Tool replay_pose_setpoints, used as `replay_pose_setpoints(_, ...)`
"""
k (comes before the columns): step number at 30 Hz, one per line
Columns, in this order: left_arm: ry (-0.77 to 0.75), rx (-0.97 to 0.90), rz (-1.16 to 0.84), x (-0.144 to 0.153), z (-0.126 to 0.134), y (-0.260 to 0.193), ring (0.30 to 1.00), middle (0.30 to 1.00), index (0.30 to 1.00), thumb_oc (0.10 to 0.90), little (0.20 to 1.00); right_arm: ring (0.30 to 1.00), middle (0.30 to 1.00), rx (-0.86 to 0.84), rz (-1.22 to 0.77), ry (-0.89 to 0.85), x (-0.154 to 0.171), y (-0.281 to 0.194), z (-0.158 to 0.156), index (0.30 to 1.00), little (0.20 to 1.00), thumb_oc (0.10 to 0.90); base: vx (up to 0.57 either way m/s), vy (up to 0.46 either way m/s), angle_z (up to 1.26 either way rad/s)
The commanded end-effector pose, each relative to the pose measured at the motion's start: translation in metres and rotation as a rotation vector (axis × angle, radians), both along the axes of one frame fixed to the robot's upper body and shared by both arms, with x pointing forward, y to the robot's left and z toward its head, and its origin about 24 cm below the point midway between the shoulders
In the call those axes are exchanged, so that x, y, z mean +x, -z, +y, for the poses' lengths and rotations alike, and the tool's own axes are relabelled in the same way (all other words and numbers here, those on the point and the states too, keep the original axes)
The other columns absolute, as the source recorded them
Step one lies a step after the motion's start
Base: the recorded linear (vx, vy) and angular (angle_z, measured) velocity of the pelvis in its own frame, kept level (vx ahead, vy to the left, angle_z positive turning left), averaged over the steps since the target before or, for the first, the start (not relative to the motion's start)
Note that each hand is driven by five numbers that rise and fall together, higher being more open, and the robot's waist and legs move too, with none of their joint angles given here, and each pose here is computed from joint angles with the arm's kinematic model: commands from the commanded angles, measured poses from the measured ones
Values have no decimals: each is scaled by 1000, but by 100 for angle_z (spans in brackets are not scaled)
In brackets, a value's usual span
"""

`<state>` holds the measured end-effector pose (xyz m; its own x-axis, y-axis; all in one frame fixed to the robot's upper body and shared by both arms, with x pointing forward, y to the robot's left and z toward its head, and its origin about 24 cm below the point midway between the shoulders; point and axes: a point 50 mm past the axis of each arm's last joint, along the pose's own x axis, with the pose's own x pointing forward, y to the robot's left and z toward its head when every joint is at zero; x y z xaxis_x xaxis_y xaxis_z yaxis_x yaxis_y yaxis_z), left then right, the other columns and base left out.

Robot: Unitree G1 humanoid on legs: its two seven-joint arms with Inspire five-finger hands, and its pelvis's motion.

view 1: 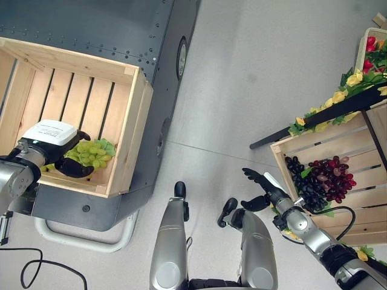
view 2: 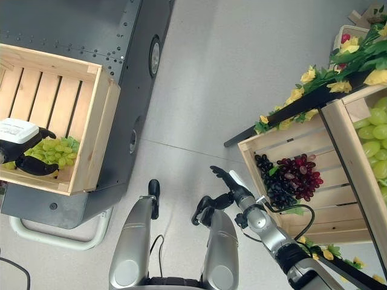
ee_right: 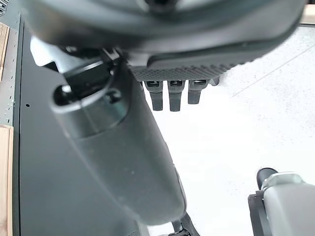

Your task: Pick up the fruits from the basket on one side to the basket on the other side

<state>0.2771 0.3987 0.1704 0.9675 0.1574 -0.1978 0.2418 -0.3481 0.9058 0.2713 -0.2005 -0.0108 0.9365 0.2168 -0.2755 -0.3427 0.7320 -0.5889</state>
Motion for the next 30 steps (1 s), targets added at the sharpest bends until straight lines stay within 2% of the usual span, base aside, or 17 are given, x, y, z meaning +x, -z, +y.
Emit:
replay_pose_setpoints(1, -82, 27, -96, -4, 15, -32, 900, 900, 900, 800, 900, 900, 900, -34, -104, 16, 1, -25, -29, 900, 900, 800, 0, 0, 0)
replay_pose_setpoints(5, -164, 49, -42, -5, 22, -24, 900, 900, 900, 800, 900, 900, 900, -29, -114, 12, 3, -26, -27, 900, 900, 800, 0, 0, 0)
replay_pose_setpoints(13, -227, 49, 28, -5, 25, -11, 900, 900, 900, 800, 900, 900, 900, -24, -122, 6, 6, -30, -26, 900, 900, 800, 0, 0, 0)
replay_pose_setpoints(14, -299, 47, 81, -7, 30, 2, 900, 900, 900, 800, 900, 900, 900, -24, -123, 5, 7, -30, -25, 900, 900, 800, 0, 0, 0)
replay_pose_setpoints(16, -330, 65, 101, -8, 33, 7, 900, 900, 900, 800, 900, 900, 900, -23, -124, 6, 8, -29, -24, 900, 900, 800, -8, -15, 5)
replay_pose_setpoints(23, -341, 93, 106, -3, 31, 15, 900, 900, 900, 800, 900, 900, 900, -15, -134, -5, 13, -35, -22, 900, 900, 800, -6, 2, 3)
replay_pose_setpoints(30, -252, 54, 27, 5, 17, 31, 900, 900, 900, 800, 900, 900, 900, 12, -145, 22, 17, -39, -24, 900, 900, 800, -5, 3, 4)
